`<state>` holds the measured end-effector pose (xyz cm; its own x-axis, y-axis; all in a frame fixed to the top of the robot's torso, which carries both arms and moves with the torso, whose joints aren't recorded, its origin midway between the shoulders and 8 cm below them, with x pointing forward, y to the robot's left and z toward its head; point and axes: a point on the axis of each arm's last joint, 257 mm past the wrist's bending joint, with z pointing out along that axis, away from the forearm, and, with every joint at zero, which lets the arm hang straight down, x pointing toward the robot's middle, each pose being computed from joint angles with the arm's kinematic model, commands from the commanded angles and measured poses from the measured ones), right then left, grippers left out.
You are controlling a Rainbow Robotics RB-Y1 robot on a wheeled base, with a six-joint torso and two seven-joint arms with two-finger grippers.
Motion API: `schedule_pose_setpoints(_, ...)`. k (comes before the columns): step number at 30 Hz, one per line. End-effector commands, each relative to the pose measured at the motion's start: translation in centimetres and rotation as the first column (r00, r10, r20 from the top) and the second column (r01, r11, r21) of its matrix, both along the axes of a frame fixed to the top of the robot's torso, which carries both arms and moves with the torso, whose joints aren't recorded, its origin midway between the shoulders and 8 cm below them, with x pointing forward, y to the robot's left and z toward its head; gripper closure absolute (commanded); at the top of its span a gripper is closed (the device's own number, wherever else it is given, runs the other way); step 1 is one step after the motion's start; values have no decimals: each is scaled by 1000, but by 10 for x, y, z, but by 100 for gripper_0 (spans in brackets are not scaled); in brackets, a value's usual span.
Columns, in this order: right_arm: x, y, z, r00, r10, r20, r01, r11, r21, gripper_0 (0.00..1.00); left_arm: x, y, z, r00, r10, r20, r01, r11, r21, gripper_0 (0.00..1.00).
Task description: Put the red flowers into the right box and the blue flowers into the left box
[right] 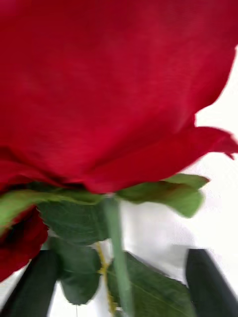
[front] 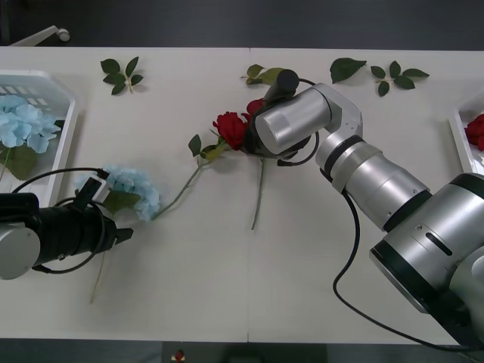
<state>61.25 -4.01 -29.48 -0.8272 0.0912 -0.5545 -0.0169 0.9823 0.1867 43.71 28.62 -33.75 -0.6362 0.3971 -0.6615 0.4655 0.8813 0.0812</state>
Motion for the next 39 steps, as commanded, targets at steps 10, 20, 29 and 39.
schedule_pose_setpoints(10, 12, 25, 30, 997, 50, 60, -52, 998, 35, 100, 30, -10, -3, 999, 11, 37, -11, 1000, 7, 0)
schedule_pose_setpoints(20, 16, -10, 60, 997, 49, 66, -49, 999, -9, 100, 26, -4, -7, 999, 1, 47, -2, 1000, 21, 29)
schedule_pose_setpoints(29, 14, -133, 86, 994, 23, 109, -5, 986, -167, 100, 20, -1, -13, 998, -10, 58, 8, 999, 33, 100)
schedule_pose_setpoints(39, -2, -305, 123, 991, -11, 132, 53, 947, -316, 100, 19, -26, 10, 997, -33, 68, 38, 996, -75, 100)
